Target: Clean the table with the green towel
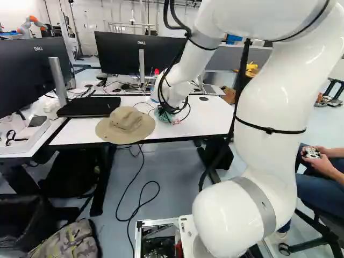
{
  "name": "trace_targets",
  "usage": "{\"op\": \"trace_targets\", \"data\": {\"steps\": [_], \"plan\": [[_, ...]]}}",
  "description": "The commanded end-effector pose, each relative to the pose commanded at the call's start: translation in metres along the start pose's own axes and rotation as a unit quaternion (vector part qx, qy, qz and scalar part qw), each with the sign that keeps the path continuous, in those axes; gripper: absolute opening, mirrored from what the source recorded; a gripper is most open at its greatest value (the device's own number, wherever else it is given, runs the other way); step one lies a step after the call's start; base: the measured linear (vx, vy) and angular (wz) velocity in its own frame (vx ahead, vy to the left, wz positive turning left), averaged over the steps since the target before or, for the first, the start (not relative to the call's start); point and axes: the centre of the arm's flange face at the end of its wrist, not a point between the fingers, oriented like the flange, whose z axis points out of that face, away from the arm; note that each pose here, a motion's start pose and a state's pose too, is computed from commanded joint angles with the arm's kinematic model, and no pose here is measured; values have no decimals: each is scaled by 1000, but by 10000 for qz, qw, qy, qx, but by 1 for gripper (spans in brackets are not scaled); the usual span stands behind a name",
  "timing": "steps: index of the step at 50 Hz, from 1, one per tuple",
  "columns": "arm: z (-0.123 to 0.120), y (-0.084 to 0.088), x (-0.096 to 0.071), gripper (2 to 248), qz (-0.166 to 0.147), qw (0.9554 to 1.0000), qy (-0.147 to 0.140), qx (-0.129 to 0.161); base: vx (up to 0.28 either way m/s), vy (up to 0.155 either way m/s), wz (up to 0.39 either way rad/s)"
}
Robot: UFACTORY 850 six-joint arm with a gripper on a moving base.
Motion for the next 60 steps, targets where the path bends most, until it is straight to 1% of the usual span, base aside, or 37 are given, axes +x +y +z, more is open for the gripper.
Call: {"op": "trace_targets", "data": {"steps": [6, 11, 27, 42, 60], "plan": [[-8, 0, -9, 62, -7, 10000, -20, 4, 0, 0, 0], [-13, 4, -15, 62, 17, 10000, -32, -18, 0, 0, 0], [-23, 26, -24, 62, 198, 9996, -42, -175, 0, 0, 0], [-25, 51, -24, 62, 403, 9986, -31, -350, 0, 0, 0], [-16, 80, -12, 62, 638, 9964, 7, -550, 0, 0, 0]]}}
